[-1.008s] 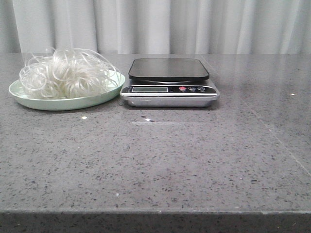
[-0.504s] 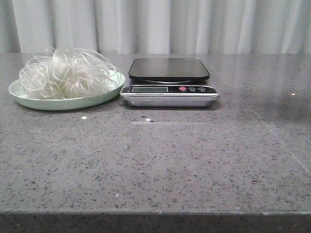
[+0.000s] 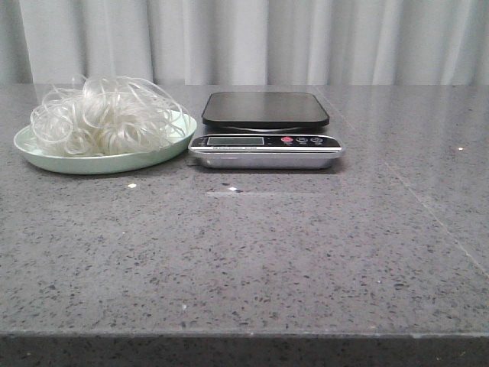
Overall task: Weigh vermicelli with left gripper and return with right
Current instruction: 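Open the right gripper and raise it away from the plate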
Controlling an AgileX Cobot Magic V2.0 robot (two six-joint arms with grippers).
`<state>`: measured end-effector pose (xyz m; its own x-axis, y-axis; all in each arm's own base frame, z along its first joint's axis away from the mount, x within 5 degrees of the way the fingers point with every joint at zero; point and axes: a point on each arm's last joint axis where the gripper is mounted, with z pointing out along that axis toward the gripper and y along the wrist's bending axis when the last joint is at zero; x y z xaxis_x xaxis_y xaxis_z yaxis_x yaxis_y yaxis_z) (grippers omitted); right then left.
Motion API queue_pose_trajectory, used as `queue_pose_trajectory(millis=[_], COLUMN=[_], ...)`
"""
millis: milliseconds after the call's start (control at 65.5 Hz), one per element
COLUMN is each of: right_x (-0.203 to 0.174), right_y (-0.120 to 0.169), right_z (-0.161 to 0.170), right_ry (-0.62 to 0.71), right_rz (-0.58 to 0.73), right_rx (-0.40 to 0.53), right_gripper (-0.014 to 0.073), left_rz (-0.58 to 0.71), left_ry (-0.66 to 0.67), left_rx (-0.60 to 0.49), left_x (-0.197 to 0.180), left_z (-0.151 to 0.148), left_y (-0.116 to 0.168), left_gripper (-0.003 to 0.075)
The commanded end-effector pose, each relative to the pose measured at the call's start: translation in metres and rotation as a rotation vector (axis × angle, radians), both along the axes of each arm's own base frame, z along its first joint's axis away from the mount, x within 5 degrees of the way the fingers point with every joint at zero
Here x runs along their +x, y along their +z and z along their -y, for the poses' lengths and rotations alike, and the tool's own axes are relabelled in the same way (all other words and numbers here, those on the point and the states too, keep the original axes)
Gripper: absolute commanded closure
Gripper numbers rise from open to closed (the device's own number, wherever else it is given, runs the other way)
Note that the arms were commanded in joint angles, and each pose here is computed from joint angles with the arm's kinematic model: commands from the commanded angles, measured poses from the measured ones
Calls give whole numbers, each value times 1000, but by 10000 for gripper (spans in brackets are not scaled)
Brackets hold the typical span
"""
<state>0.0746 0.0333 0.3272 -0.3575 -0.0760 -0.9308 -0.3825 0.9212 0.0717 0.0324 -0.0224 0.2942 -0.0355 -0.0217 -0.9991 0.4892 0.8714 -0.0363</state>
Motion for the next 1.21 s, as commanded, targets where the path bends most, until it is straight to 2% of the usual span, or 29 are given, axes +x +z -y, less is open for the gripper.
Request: queue_pose_trajectory(millis=[0,244,305,382,443,489,550,1191], right_x=[-17,-55,-58,-55,-53,-53,-53,-53], right_y=[4,-27,-29,-29,-31,-32,-32,-33], right_z=[9,26,27,26,25,25,25,25], right_ry=[-4,-3,-2,-2,-2,-2,-2,-2], right_rz=[180,364,407,406,394,390,389,380], right_rx=[54,145,164,163,157,155,155,152], right_gripper=[111,116,143,232,388,474,437,436], left_rz=[75,75,75,77,77,77,77,78], left_ry=[11,11,11,12,12,12,12,12], left_rx=[-52,-52,-52,-53,-53,-53,-53,-54], left_x=[0,0,0,0,0,0,0,0], left_z=[-1,-1,-1,-1,-1,-1,-1,-1], left_y=[15,15,15,15,15,15,15,15], left_gripper=[587,587,587,587,587,587,587,587])
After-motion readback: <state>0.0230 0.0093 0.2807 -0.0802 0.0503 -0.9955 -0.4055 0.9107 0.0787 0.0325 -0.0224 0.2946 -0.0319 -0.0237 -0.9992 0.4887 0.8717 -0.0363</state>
